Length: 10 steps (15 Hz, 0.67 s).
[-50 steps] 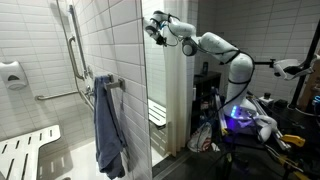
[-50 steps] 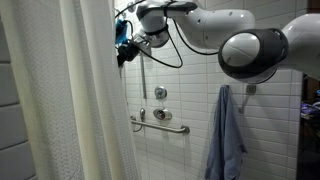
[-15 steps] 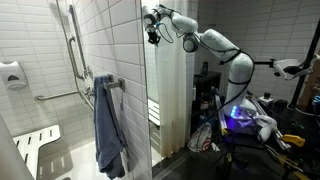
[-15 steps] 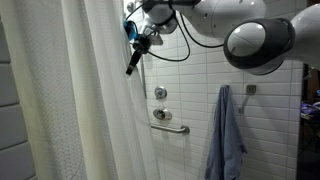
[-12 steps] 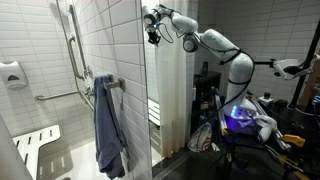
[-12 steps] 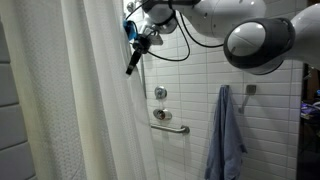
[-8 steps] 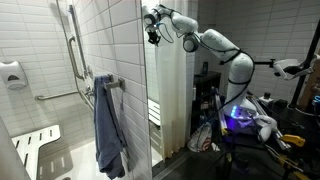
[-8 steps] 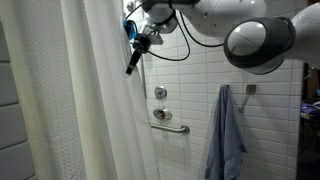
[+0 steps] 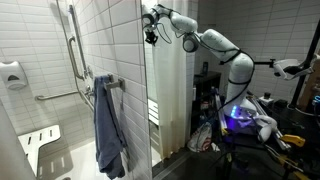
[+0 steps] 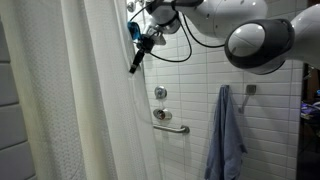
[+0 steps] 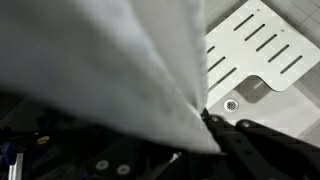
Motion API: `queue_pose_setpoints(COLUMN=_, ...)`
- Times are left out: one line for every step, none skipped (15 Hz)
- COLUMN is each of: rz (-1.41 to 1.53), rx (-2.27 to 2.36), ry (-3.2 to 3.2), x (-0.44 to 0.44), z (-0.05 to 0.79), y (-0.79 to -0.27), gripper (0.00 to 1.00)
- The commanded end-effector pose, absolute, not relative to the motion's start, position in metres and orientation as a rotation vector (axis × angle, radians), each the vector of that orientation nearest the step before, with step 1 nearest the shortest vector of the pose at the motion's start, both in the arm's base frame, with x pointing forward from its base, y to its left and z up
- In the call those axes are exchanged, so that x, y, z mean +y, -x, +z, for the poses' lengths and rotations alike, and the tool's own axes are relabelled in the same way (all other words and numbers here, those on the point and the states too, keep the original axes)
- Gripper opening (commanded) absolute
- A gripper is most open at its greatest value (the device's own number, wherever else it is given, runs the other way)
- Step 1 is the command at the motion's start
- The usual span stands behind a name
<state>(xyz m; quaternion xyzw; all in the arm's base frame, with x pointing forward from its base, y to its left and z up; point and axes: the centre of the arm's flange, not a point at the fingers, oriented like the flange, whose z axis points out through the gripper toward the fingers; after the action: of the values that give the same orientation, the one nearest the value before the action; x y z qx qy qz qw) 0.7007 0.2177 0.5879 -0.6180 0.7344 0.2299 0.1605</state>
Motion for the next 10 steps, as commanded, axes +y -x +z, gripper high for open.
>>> queue_pose_setpoints(rz=0.527, rx=2.161, ry=1.683, x=0.2, z=0.594, y=-0.718, gripper=0.01)
queue_pose_setpoints(rz=0.502, rx=2.175, ry=1.663, x=0.195, z=0.595, y=-0.723, gripper=0.01)
queue_pose_setpoints(rz=0.474, rx=2.188, ry=1.642, x=0.19, z=0.597, y=-0.728, gripper=0.01)
queue_pose_setpoints(rz=0.448, rx=2.197, ry=1.622, x=0.186, z=0.598, y=-0.732, gripper=0.01)
queue_pose_setpoints(rz=0.414, rx=2.21, ry=1.598, x=0.182, z=0.599, y=-0.734, gripper=0.01)
queue_pose_setpoints(rz=0.397, rx=2.213, ry=1.58, x=0.178, z=0.599, y=-0.736, gripper=0.01)
queue_pose_setpoints(rz=0.366, rx=2.227, ry=1.555, x=0.176, z=0.601, y=-0.739, gripper=0.01)
queue_pose_setpoints(rz=0.329, rx=2.237, ry=1.531, x=0.173, z=0.602, y=-0.74, gripper=0.01)
queue_pose_setpoints(rz=0.304, rx=2.247, ry=1.507, x=0.169, z=0.602, y=-0.742, gripper=0.01)
queue_pose_setpoints(rz=0.286, rx=2.252, ry=1.492, x=0.167, z=0.603, y=-0.743, gripper=0.01)
